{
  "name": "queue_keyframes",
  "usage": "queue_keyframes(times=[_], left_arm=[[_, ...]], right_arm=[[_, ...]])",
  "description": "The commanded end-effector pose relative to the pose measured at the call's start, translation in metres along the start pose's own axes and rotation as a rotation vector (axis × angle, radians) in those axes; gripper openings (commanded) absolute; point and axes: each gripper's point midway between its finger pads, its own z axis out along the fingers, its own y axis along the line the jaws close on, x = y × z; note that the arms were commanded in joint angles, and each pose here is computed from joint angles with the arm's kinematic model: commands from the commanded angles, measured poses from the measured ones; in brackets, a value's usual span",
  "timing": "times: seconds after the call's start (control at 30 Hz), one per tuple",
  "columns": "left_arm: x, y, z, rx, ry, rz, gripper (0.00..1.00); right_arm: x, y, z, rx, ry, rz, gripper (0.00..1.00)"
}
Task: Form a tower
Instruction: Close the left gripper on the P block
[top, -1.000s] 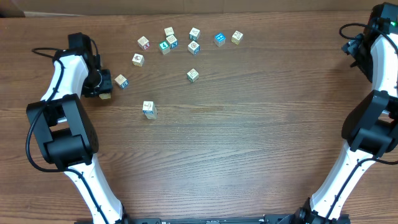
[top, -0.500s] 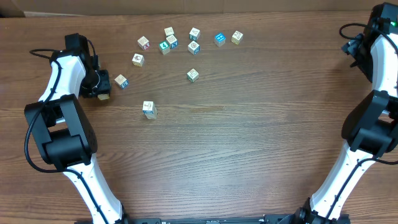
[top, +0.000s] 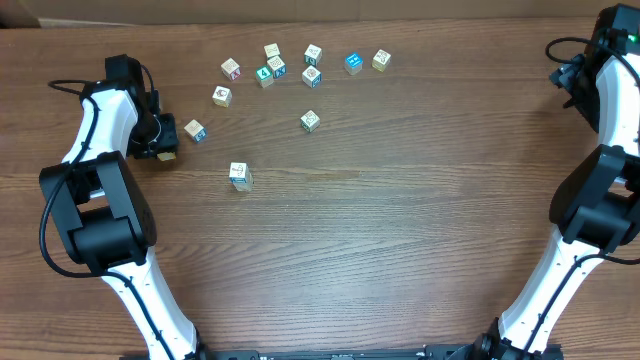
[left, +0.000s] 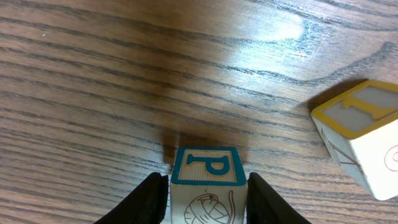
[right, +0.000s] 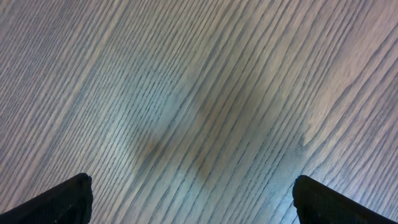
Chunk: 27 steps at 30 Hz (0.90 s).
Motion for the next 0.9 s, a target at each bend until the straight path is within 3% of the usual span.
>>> queue_keyframes(times=[0.0, 0.2, 0.87], left_arm=[[-0.005, -0.004, -0.005, 0.023, -0.018, 0.019, 0.37], [-0.008, -0.004, -0.008, 0.023, -0.026, 0.016, 0.41], [-0.008, -0.004, -0.018, 0.023, -0.012, 0.015, 0.39]], right_arm=[[-0.004, 0.001, 0.0, 0.004, -0.017, 0.002, 1.0], [-0.004, 0.001, 0.0, 0.004, -0.017, 0.002, 1.0], [-0.005, 0.001, 0.0, 0.004, -0.017, 0.002, 1.0]])
